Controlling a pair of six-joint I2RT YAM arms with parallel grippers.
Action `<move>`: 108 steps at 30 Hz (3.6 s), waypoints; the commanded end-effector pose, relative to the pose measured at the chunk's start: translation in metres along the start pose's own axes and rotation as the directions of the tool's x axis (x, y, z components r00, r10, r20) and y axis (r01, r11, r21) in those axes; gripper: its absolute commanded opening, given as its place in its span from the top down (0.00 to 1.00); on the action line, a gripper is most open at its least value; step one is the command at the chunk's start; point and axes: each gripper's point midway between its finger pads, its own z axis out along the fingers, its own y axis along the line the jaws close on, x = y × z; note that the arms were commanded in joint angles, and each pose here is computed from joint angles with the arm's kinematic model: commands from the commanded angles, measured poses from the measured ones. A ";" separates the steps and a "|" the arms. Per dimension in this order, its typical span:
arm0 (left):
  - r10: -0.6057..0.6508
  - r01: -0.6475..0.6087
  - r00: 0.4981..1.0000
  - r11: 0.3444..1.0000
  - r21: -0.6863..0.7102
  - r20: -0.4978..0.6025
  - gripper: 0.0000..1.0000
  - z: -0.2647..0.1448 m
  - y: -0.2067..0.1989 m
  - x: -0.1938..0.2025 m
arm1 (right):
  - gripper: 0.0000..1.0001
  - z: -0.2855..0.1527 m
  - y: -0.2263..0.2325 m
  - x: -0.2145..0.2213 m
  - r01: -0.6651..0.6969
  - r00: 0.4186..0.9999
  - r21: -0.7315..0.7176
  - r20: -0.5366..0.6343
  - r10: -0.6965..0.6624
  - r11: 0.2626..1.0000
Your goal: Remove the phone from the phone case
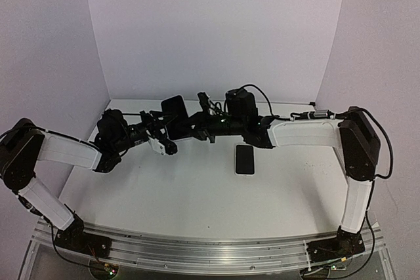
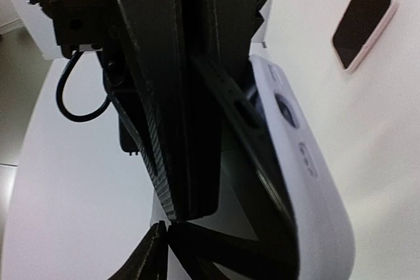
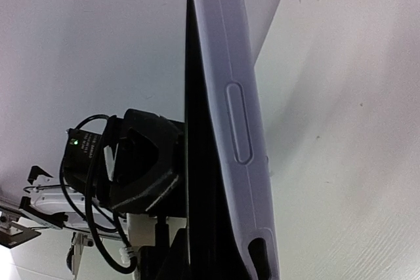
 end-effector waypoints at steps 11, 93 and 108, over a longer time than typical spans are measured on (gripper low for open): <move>-0.740 0.751 0.657 0.629 0.198 -0.141 0.09 -0.033 -0.055 -0.038 | 1.00 0.022 -0.107 -0.046 -0.187 0.937 0.163 0.327 0.126 0.969; -0.780 0.830 -0.406 -0.533 -0.166 0.476 1.00 -0.026 0.084 0.084 | 1.00 0.068 0.088 -0.079 -0.201 0.914 -0.391 0.254 0.315 0.898; -0.907 0.781 -0.394 -0.415 -0.468 0.148 1.00 -0.050 -0.036 0.089 | 1.00 0.046 0.004 -0.059 -0.340 0.866 -0.223 0.304 0.396 0.914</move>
